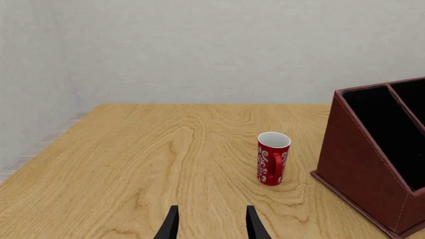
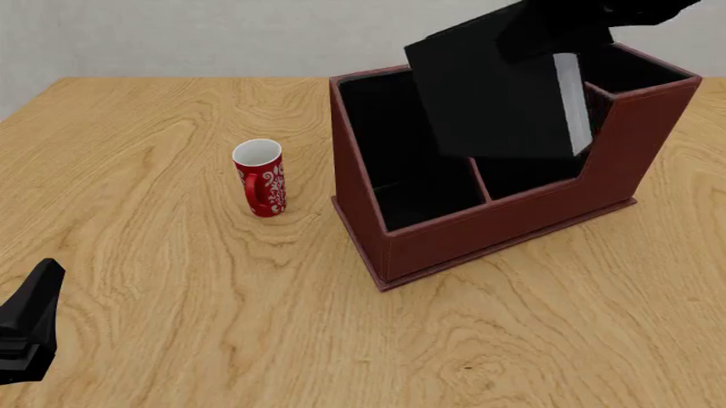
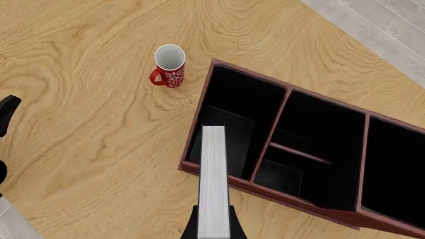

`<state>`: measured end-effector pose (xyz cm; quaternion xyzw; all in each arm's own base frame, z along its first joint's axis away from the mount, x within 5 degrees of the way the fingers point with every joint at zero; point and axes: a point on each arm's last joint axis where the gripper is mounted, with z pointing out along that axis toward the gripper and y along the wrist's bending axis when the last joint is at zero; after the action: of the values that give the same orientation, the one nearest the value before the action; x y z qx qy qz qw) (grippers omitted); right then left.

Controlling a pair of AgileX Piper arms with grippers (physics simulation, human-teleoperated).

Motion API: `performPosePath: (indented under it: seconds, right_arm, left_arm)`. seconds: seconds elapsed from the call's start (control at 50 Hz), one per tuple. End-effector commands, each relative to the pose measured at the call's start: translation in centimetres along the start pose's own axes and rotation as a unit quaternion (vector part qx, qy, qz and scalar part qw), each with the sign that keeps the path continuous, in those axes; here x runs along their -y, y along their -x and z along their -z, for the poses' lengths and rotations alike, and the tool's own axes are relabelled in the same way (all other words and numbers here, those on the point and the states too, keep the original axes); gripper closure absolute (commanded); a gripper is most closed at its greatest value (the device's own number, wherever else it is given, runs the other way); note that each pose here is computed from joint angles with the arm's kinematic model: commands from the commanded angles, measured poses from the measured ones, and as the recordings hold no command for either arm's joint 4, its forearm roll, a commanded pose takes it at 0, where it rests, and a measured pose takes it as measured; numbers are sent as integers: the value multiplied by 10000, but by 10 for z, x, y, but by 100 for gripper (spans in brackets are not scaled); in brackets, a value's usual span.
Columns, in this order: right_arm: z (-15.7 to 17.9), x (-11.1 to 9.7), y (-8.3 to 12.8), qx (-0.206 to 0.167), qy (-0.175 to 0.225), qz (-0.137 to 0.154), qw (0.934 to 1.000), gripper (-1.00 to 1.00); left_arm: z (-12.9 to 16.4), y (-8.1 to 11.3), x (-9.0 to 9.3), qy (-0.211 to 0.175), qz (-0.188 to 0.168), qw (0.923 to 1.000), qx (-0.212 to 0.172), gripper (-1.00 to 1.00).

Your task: Pick up the book and place it in the left compartment of the caddy.

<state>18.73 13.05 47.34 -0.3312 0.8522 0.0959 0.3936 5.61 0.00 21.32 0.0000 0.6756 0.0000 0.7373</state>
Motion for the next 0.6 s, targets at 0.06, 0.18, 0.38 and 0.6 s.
performPosePath:
  seconds: [0.06, 0.18, 0.38, 0.6]
  right_arm:
    - [-20, 1, 1, -33, -11, -134, 9999, 100]
    - [-30, 4, 0, -67, -58, -162, 9998, 100]
    - [-47, 9, 1, -96, -108, -182, 9997, 100]
    - [-65, 8, -3, -161, -92, -193, 9996, 100]
  left_arm:
    - [0, 0, 0, 0, 0, 10000, 0, -100]
    - [0, 0, 0, 0, 0, 10000, 0, -100]
    - [0, 0, 0, 0, 0, 10000, 0, -100]
    - [0, 0, 0, 0, 0, 10000, 0, -100]
